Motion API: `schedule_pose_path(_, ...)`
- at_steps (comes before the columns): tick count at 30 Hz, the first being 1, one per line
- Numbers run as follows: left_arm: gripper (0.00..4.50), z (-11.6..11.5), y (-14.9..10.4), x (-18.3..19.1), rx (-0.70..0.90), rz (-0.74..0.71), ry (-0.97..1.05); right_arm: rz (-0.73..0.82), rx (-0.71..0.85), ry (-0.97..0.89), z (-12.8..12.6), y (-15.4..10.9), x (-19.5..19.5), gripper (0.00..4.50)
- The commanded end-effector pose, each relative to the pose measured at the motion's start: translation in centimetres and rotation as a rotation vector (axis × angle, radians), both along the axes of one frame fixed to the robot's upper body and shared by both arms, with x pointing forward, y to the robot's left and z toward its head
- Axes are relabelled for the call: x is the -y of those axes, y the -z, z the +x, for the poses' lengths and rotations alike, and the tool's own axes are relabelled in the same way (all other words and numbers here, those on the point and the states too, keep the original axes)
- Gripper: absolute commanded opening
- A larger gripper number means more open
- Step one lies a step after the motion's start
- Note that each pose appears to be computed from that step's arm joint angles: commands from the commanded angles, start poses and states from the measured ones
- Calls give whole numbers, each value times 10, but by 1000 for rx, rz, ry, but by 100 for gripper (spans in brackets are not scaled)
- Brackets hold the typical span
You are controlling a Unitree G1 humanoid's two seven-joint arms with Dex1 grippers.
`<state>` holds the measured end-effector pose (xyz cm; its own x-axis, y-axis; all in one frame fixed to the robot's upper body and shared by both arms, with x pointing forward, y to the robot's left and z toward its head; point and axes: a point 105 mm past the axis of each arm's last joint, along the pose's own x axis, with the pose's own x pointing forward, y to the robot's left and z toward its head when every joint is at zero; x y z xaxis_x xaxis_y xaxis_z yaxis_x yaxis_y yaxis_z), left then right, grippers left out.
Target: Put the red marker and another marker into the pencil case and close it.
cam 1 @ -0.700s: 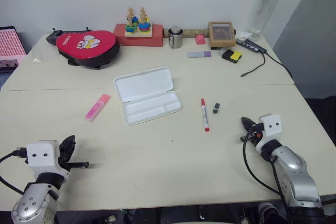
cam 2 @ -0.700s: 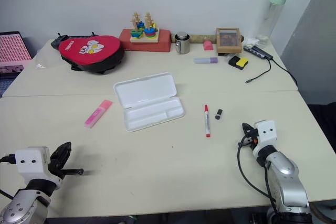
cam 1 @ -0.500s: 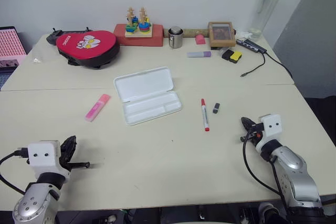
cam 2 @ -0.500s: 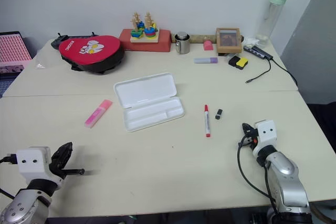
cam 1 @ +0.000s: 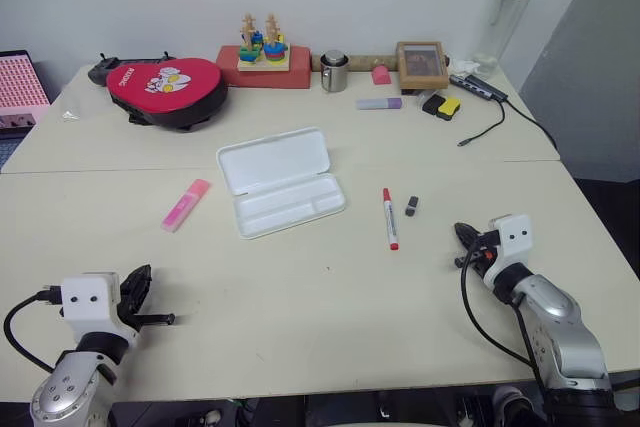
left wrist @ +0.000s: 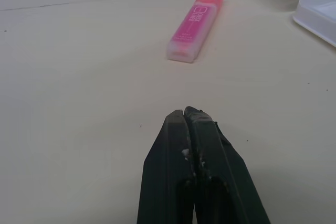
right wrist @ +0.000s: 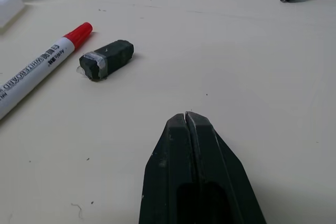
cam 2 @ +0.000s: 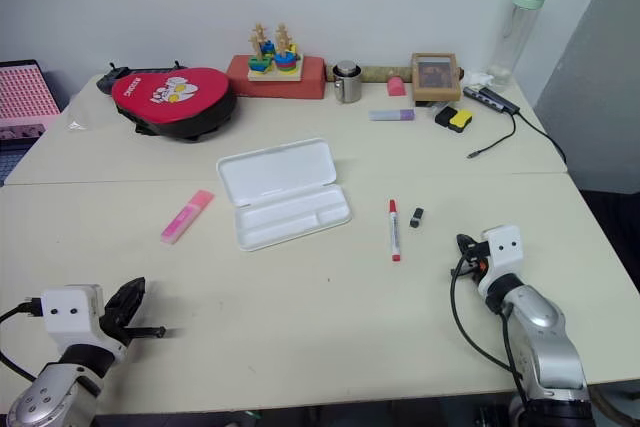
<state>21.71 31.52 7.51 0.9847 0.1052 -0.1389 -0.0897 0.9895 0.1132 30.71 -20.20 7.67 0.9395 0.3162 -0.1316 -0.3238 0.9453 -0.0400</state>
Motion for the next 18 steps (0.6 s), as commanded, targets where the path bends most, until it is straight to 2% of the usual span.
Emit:
schedule_pose_path(1,5,-2,-17,-3,59,-4,44,24,71,-5,4,-23,4,0)
schedule_pose_path(8,5,-2,-16,-11,17,-27,19,25,51,-43,9,-27,5,0)
schedule_pose_path(12,5,-5,-11,-2,-27,-92,84,30,45,-61,6,-28,2,0)
schedule_pose_path(18,5,-6,-8,-3,-53,-129,55,40,16,-97,6,-26,-4,0)
